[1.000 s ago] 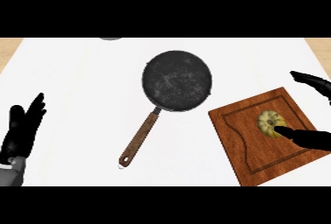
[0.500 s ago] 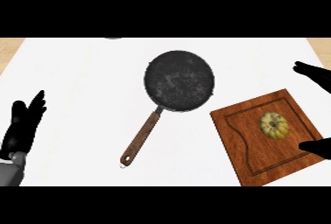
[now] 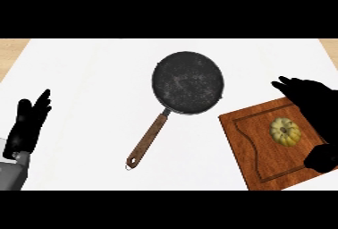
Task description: Pick the squash from the cutting board and place it in the pan
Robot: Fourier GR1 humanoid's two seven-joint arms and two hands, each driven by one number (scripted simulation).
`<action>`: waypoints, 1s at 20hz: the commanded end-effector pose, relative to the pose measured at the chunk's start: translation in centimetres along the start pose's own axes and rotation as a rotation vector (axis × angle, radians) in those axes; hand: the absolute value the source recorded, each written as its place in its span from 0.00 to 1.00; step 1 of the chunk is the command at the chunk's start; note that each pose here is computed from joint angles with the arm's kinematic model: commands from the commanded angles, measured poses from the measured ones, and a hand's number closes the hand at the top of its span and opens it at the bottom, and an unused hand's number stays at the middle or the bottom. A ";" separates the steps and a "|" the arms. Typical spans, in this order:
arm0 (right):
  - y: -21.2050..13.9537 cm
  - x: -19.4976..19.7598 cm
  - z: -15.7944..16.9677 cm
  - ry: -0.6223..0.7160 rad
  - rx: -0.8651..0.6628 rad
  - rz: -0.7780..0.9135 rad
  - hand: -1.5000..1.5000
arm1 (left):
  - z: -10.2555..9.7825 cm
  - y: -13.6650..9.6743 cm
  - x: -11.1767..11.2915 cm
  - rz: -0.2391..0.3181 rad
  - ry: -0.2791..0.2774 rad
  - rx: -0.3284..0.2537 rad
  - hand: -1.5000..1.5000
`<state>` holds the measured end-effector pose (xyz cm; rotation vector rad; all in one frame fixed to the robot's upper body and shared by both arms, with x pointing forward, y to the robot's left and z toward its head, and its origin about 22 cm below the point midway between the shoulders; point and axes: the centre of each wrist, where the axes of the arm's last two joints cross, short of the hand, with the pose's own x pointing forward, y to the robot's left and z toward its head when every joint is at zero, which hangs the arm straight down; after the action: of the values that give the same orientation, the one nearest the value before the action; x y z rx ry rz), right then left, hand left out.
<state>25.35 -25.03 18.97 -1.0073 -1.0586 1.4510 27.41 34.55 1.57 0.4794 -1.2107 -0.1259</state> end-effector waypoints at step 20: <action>7.9 1.5 -3.5 0.183 0.212 0.269 0.00 | 0.5 2.1 0.8 0.009 -0.003 0.027 0.50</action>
<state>26.90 -21.39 11.73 -1.1177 -0.6909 1.5914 26.61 35.41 1.40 0.4962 -1.2014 -0.1015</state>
